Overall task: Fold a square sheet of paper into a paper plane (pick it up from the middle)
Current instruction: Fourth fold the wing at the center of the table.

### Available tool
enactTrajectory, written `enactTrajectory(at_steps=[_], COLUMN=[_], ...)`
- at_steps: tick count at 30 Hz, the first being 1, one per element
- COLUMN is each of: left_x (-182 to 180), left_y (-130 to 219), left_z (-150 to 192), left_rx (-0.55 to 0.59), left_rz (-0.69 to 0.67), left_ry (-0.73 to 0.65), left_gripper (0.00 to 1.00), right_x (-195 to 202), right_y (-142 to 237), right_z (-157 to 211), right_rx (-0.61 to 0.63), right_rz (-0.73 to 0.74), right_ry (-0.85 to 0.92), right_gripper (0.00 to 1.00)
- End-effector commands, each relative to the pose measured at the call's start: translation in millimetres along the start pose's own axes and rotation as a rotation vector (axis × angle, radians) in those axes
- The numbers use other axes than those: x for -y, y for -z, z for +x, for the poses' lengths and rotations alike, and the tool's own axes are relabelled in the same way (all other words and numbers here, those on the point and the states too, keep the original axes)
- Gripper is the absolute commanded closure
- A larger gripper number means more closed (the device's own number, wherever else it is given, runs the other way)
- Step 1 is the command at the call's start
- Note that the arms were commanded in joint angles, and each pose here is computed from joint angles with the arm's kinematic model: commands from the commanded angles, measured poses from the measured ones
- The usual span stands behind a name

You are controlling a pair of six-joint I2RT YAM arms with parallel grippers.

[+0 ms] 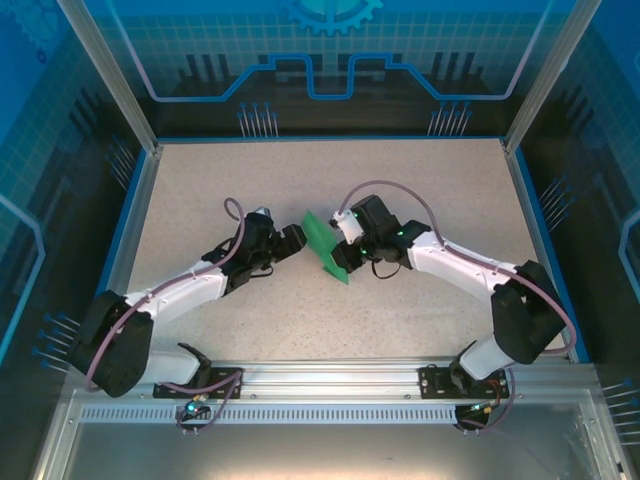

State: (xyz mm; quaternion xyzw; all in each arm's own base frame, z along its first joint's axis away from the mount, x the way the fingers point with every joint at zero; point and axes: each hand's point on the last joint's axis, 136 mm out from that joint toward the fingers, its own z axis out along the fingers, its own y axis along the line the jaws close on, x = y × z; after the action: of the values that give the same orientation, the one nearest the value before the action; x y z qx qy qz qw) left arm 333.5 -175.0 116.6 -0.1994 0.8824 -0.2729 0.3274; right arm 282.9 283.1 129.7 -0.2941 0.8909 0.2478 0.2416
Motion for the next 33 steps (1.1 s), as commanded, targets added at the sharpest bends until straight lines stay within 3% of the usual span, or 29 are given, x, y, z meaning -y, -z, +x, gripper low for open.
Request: enactTrajectory(at_steps=[1,7,12,21,33], left_x=[-16.1,-24.7,-13.3,25.6,11.9], left_y=[10.7,21.0,15.5,-24.6,-67.1], left_z=[-8.9,-11.7,-0.7,29.2,42.3], left_rx=[0.055,0.082,0.032,-0.165,-0.238], left_rz=[-0.069,-0.102,-0.016,0.178,0.097], left_ry=[0.013,0.028,0.022,-0.003,0.000], left_gripper=[0.14,0.15,0.23,0.53,0.84], right_x=[-10.3,-0.9,12.9,27.7,28.4], right_y=[2.1,-24.2,-49.3,-62.9,-63.9], right_z=[-12.4,1.4,23.2,41.4,56.5], right_rx=[0.048,-0.008,-0.084,-0.152,-0.204], right_rz=[-0.035,-0.027,0.012,0.080,0.152], right_ry=[0.016,0.008,-0.022,-0.082,-0.056], right_gripper=[0.91,0.91,0.91,0.83,0.76])
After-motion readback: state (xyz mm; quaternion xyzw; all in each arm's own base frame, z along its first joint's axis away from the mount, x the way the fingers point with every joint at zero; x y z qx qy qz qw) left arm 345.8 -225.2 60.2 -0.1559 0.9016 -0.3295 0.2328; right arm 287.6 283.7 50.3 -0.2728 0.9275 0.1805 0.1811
